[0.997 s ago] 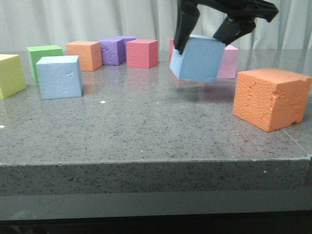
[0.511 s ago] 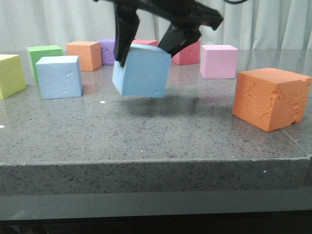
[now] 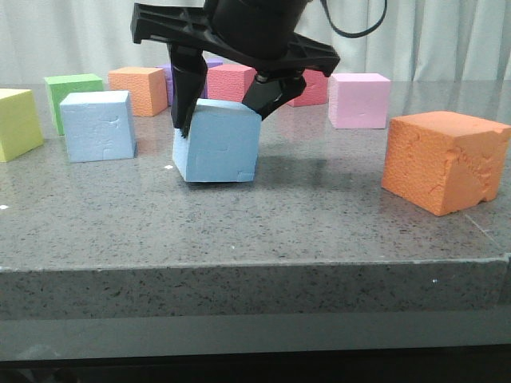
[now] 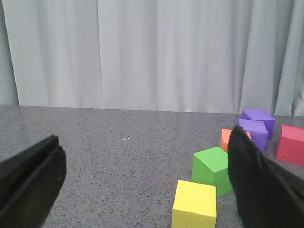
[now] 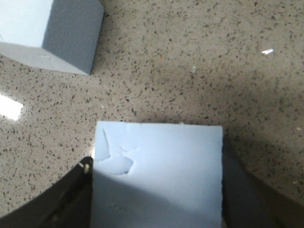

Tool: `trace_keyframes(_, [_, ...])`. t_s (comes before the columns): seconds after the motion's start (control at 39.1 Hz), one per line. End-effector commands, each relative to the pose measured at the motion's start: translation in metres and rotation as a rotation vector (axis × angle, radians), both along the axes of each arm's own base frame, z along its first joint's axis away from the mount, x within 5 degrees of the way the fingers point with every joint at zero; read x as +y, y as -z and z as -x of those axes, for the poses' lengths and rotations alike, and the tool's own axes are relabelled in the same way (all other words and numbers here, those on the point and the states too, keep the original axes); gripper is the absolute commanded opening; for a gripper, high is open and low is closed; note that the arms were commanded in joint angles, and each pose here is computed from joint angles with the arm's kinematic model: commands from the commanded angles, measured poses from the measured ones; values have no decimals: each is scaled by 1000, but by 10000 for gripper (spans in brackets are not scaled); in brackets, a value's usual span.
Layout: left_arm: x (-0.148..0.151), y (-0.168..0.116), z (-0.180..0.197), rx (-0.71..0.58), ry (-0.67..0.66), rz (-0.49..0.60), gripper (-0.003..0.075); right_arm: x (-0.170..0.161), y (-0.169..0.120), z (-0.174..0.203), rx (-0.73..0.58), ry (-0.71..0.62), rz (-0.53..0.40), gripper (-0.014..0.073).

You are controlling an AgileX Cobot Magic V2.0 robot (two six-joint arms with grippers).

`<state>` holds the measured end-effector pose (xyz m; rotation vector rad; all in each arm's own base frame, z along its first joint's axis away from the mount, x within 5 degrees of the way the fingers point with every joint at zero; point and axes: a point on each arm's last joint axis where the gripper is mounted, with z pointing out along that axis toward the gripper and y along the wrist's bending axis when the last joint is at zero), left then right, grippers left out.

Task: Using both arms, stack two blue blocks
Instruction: 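Carry the light blue cube toward the robot and lower it onto the table, then open the right gripper and lift it away from the cube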

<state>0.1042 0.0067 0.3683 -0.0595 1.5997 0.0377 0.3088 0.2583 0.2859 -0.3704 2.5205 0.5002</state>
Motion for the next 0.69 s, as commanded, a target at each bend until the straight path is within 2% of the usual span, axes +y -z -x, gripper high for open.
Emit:
trace_keyframes(0.0, [1,-18,1,-112,-8,-4,670,-2,-32,1,-104,-2,-69,510])
trace_keyframes(0.1, [1,-18,1,-112,-8,-4,670,-2,-33,1,-109,-2,-73,603])
trace_keyframes(0.18, [1,-18,1,-112,-8,-4,670,-2,-35,1,-116,-1,-79,639])
trace_keyframes(0.66, [1,-18,1,-112,-8,-4,670,-6,-84,6,-229,-2,-161,625])
